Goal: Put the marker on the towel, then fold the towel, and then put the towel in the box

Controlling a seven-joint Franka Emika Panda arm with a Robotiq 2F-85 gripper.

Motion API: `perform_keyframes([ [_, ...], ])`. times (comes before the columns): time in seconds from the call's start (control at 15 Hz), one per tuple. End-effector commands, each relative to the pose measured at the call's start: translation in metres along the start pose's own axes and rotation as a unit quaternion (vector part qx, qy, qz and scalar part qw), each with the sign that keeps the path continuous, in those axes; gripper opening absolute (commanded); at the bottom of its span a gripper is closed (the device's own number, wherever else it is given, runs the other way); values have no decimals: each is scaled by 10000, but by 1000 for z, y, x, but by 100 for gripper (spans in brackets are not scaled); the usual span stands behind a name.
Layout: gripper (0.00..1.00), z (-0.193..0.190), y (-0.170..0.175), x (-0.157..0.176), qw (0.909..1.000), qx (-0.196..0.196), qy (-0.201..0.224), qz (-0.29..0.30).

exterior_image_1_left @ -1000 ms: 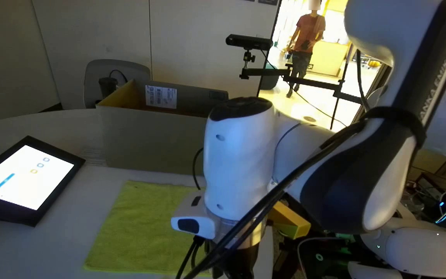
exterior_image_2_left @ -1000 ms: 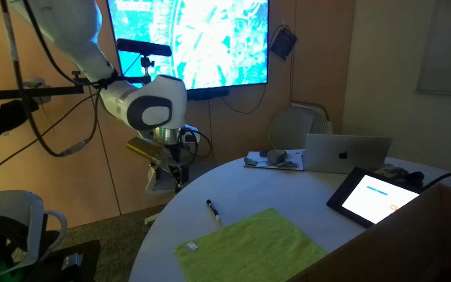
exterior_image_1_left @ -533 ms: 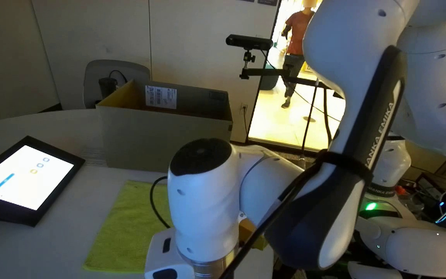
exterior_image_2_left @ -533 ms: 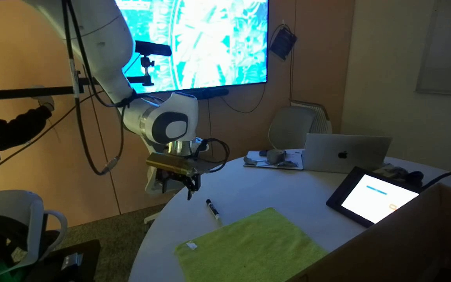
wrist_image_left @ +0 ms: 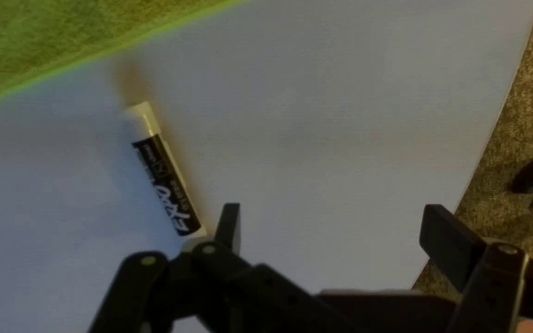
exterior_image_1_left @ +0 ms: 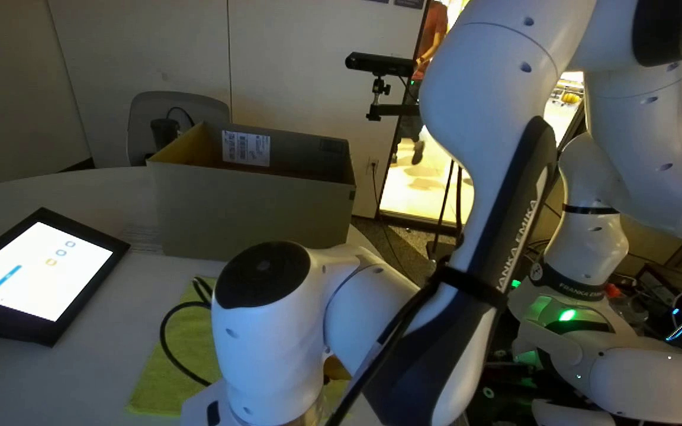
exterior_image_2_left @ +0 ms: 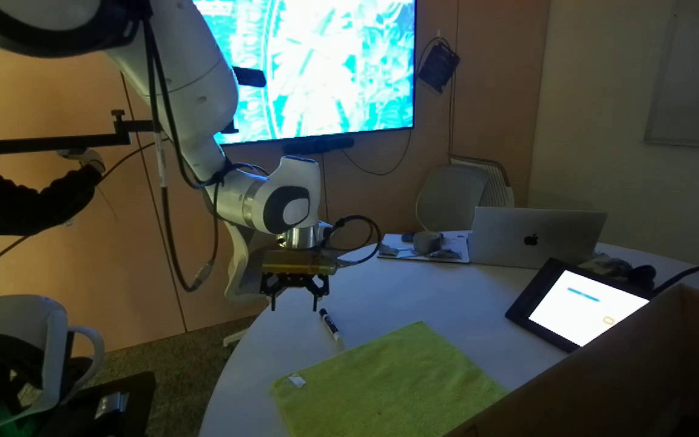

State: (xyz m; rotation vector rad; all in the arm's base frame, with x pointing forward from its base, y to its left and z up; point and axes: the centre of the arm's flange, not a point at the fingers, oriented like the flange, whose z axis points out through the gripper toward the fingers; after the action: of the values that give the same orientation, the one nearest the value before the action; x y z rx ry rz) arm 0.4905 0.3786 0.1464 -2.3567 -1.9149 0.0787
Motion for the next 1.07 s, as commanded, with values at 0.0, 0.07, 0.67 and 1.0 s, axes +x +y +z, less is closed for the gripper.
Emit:
perform_keyframes([
  [0.0, 100, 7, 35, 16, 9993, -92, 188, -296],
  [0.07, 100, 10, 42, 17, 9993, -69, 226, -306],
  [0.67, 100, 45, 105, 14, 9990, 56, 449, 27],
  [1.0, 100, 66, 112, 10, 9991, 31, 404, 116],
])
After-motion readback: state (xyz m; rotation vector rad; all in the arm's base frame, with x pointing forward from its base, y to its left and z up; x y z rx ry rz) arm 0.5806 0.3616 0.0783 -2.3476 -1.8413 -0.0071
